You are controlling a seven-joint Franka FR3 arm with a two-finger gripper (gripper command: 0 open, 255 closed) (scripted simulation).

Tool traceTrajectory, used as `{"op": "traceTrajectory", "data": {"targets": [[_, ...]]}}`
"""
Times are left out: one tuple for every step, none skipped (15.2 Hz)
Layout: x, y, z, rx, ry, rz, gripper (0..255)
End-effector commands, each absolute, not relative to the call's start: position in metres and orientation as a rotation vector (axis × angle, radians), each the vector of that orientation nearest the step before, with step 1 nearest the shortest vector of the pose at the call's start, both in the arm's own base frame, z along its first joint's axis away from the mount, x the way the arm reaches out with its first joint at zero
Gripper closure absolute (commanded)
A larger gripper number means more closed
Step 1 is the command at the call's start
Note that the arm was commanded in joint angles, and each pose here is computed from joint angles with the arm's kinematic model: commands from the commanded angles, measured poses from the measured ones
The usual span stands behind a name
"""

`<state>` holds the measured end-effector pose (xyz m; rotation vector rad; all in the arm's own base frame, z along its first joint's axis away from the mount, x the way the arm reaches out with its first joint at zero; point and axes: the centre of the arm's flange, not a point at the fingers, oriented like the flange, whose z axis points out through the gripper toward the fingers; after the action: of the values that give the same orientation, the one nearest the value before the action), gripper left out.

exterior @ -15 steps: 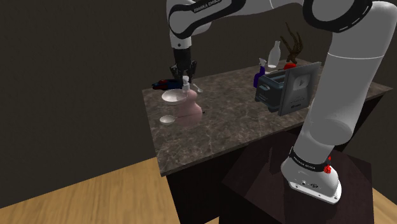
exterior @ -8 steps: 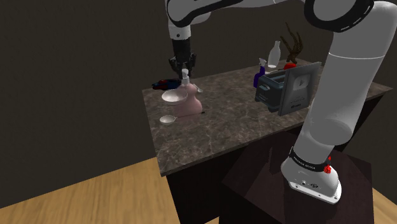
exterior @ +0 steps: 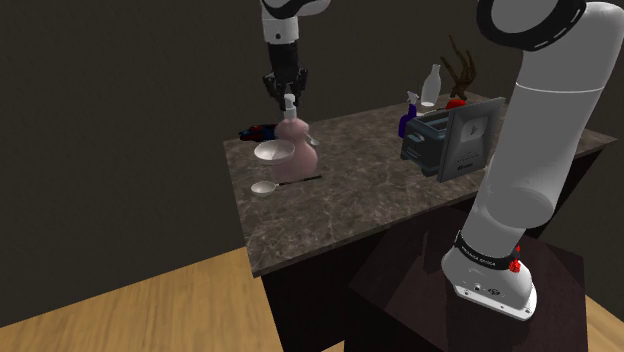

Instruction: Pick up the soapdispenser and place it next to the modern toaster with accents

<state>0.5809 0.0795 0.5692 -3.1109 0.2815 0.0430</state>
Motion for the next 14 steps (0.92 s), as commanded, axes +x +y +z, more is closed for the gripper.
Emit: {"op": "traceTrajectory", "data": {"targets": [[0.581,0.081,0.581,-3.111,0.282,0.041,255],[0.581,0.081,0.586,-3.111,0.282,0.041,255],[0.581,0.081,0.592,-3.111,0.282,0.041,255],[0.581,0.081,0.597,-3.111,0.282,0.041,255],[0.581,0.081,0.602,-3.111,0.282,0.041,255],[0.581,0.081,0.608,-3.111,0.282,0.041,255],[0.581,0.081,0.613,-3.111,0.282,0.041,255],[0.581,0.081,0.618,-3.111,0.282,0.041,255],[0.581,0.081,0.623,-3.111,0.282,0.041,255],[0.581,0.081,0.629,-3.111,0.282,0.041,255],[0.581,0.081,0.634,-3.111,0.282,0.041,255],[0.581,0.081,0.639,-3.111,0.282,0.041,255],[0.581,0.081,0.644,-3.111,0.282,0.041,255],[0.581,0.081,0.65,-3.111,0.282,0.041,255]]}}
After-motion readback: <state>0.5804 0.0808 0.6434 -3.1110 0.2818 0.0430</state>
